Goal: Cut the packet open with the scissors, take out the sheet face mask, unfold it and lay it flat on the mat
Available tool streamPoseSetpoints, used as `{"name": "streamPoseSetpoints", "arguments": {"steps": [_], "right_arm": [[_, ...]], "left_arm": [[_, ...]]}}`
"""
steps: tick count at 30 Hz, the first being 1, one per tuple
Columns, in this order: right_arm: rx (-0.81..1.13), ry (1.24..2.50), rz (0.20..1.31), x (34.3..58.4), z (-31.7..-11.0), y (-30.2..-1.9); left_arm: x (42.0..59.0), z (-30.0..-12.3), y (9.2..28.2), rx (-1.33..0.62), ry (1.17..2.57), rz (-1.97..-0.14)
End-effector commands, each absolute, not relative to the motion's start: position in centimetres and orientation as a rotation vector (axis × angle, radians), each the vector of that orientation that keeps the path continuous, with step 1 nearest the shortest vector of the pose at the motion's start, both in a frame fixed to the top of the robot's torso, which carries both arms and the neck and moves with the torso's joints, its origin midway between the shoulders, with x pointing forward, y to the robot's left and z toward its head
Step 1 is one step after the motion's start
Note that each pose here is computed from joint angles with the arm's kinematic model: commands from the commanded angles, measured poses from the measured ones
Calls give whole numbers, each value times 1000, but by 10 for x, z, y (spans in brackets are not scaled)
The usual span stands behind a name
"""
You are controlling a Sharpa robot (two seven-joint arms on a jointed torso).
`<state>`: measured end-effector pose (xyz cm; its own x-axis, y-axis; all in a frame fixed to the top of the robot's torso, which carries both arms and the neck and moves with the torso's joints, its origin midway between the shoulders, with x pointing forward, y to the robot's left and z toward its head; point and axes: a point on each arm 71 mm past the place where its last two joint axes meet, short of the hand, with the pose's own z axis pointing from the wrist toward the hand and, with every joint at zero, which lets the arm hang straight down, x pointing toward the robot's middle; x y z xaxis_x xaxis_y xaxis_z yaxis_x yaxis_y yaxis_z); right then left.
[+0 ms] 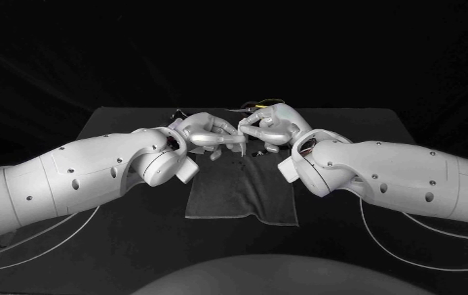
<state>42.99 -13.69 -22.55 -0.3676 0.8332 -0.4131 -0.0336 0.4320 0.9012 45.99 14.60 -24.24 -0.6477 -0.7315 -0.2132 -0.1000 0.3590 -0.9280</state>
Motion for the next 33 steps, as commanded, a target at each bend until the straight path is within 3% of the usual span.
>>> {"name": "streamPoseSetpoints", "arguments": {"steps": [1,33], "right_arm": [[697,1697,1098,430,-225,-135],[699,1692,1086,432,-227,-138]], "left_arm": [[459,-240,142,-704,1979,-1347],[462,-239,147,-791,1934,-1370]]}}
